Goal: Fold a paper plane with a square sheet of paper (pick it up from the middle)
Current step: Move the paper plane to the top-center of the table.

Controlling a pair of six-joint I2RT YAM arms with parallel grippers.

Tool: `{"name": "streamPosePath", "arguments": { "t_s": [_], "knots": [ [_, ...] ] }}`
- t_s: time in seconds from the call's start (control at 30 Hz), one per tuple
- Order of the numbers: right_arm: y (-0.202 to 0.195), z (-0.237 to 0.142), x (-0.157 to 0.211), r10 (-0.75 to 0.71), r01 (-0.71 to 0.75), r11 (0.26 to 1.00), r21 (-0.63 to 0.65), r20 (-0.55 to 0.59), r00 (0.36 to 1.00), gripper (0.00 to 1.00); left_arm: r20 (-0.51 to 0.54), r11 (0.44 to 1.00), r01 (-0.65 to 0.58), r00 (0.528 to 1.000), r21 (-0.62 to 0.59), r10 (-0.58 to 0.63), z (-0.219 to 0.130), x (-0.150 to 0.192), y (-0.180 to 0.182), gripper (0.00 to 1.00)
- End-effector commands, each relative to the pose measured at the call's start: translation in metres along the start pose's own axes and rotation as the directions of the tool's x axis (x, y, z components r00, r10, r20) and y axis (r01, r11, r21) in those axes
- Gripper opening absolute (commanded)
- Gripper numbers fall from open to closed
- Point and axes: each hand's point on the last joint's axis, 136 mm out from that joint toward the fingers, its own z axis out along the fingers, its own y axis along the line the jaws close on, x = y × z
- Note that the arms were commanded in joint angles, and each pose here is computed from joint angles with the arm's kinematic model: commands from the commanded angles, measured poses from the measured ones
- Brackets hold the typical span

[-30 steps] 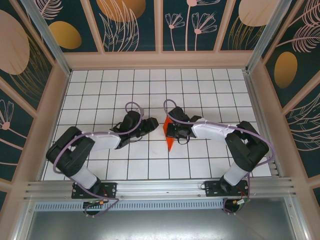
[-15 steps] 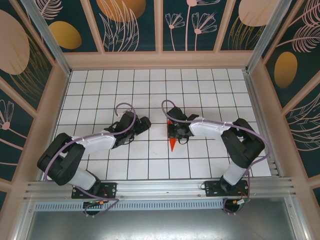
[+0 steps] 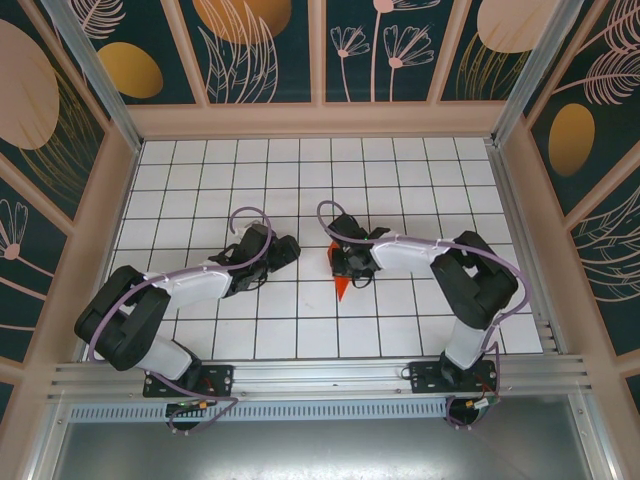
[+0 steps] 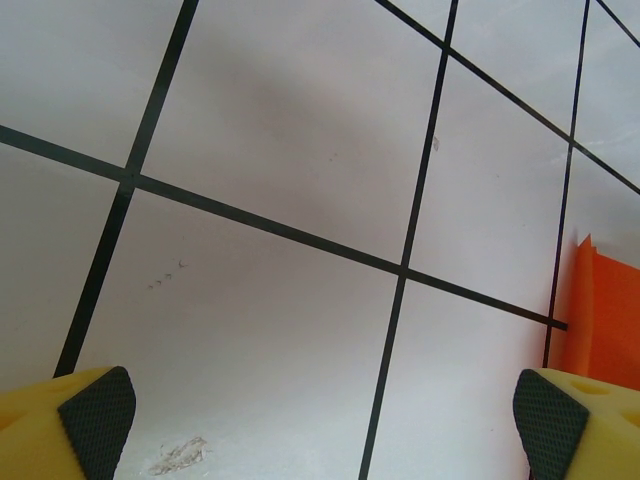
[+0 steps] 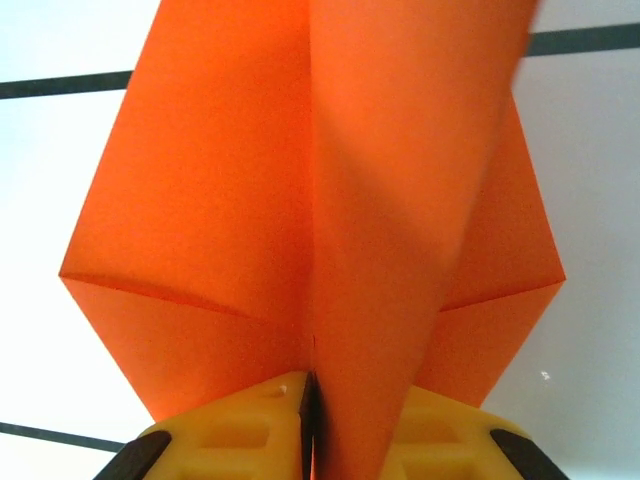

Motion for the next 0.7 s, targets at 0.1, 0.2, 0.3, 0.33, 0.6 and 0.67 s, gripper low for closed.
{"name": "streamPosePath", "arguments": {
  "t_s": [0.1, 0.2, 0.3, 0.33, 0.6, 0.67],
  "knots": [
    [-0.015, 0.015, 0.006, -0.024, 0.027, 0.992, 0.125, -0.024, 0.999, 0.14, 0.004, 0.999, -0.021, 1.000, -0.037, 0.021, 0.002, -0.004, 0.003, 0.99],
    [-0.014, 0.000, -0.016, -0.079, 0.071, 0.982, 0.174, 0.035, 0.996, 0.07, 0.013, 0.998, -0.029, 0.999, -0.055, 0.029, 0.000, -0.007, 0.004, 0.99],
    [-0.015, -0.015, -0.037, -0.136, 0.115, 0.968, 0.221, 0.084, 0.987, 0.04, 0.018, 0.998, -0.027, 0.999, -0.057, 0.028, -0.002, -0.008, 0.005, 0.99],
    [-0.016, -0.016, -0.041, -0.153, 0.130, 0.965, 0.227, 0.086, 0.984, 0.03, 0.021, 0.998, -0.027, 0.999, -0.056, 0.028, -0.002, -0.008, 0.005, 0.99],
    [-0.022, 0.001, -0.046, -0.173, 0.160, 0.965, 0.209, 0.042, 0.984, 0.06, 0.013, 0.997, -0.026, 1.000, -0.067, 0.027, 0.000, -0.005, 0.009, 0.99],
    [-0.021, 0.005, -0.045, -0.163, 0.152, 0.966, 0.209, 0.035, 0.986, 0.09, 0.010, 0.997, -0.028, 1.000, -0.067, 0.028, 0.001, -0.004, 0.009, 0.99]
  ]
}}
